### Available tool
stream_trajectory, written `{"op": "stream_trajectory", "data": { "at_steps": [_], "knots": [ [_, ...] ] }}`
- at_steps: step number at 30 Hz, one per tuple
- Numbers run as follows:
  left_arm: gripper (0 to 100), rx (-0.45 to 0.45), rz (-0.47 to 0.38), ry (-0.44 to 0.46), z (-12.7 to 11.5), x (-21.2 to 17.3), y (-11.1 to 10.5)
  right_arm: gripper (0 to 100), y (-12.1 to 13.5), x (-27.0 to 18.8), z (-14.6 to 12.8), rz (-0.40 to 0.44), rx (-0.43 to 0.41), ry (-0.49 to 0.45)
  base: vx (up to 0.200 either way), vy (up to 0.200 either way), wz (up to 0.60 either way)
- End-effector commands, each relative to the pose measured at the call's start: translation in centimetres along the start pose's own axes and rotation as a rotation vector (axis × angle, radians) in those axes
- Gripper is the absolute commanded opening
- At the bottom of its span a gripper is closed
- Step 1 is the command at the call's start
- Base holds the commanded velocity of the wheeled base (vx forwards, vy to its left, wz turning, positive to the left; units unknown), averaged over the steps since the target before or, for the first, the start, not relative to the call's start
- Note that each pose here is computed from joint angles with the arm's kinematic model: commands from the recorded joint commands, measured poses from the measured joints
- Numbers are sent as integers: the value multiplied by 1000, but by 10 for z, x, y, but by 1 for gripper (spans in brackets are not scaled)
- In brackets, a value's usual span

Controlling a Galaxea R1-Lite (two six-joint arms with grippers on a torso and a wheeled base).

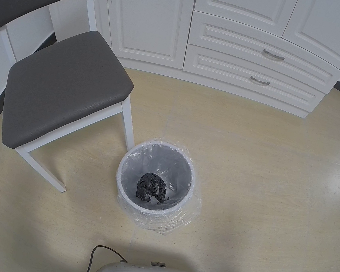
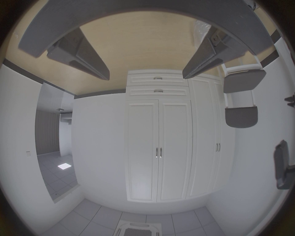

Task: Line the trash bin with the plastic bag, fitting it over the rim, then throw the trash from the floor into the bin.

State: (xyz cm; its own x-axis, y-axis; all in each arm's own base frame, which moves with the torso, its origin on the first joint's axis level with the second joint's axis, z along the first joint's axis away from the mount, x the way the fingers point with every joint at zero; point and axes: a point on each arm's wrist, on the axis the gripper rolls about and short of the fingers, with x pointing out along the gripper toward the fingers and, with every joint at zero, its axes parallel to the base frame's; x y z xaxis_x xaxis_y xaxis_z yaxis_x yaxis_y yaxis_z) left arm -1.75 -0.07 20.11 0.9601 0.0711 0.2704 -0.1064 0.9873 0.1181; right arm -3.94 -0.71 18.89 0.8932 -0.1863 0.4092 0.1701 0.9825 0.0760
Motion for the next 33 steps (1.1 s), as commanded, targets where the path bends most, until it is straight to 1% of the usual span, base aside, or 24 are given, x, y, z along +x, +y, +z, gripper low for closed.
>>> {"op": "stream_trajectory", "data": {
  "at_steps": [1,2,3,4,6,9,10,13,14,15,16,18,20,21,22,26,27,29,30,31,32,33],
  "knots": [
    [100,-14,45,-187,7,-44,1,100,-2,-27,-23,-3,6,-63,0,0,0],
    [100,-15,47,-188,7,-44,1,100,-2,-26,-23,-3,6,-61,0,0,0],
    [100,-21,87,-187,6,-44,2,100,-2,-26,-28,-2,4,-45,0,0,0],
    [100,-34,107,-183,6,-44,3,100,-2,-25,-32,0,2,-33,0,0,0],
    [100,-74,119,-179,4,-44,3,100,-2,-25,-41,3,-7,-6,0,0,0],
    [100,-91,117,-153,-4,-42,3,100,-2,-24,-50,5,-12,15,0,0,0],
    [100,-91,123,-119,-15,-38,1,100,-1,-23,-58,6,-15,24,0,0,0],
    [100,-88,159,-57,-35,-34,0,100,-1,-23,-70,8,-21,27,0,0,0],
    [100,-88,161,-54,-36,-33,-1,100,-1,-23,-71,8,-21,32,0,0,0],
    [100,-86,173,-18,-50,-31,-2,100,-1,-23,-71,6,-20,32,0,0,0],
    [100,-87,172,-14,-54,-30,-2,100,-1,-23,-71,8,-17,32,0,0,0],
    [100,-89,159,14,-67,-28,-4,100,-1,-23,-71,9,-13,35,0,0,0],
    [100,-97,124,36,-75,-29,-5,100,-1,-24,-73,11,-15,50,0,0,0],
    [100,-109,57,54,-81,-30,-5,100,-1,-24,-75,17,-19,73,0,0,0],
    [100,-113,29,75,-84,-30,-6,100,-1,-24,-77,23,-21,91,0,0,0],
    [100,-146,15,165,-99,-31,-8,100,-1,-25,-84,51,-25,158,0,0,0],
    [100,-147,15,168,-100,-31,-8,100,-1,-25,-84,51,-24,161,0,0,0],
    [100,-147,21,236,-112,-35,-10,100,-1,-26,-89,51,-31,206,0,0,0],
    [100,-153,22,248,-114,-37,-10,100,-1,-26,-91,51,-33,226,0,0,0],
    [100,-158,20,240,-114,-38,-10,100,-1,-27,-93,47,-35,254,0,0,0],
    [100,-163,19,240,-114,-38,-10,100,-1,-27,-94,47,-35,262,0,0,0],
    [100,-171,19,240,-114,-38,-11,100,-1,-29,-100,40,-43,319,0,0,0]
  ]
}}
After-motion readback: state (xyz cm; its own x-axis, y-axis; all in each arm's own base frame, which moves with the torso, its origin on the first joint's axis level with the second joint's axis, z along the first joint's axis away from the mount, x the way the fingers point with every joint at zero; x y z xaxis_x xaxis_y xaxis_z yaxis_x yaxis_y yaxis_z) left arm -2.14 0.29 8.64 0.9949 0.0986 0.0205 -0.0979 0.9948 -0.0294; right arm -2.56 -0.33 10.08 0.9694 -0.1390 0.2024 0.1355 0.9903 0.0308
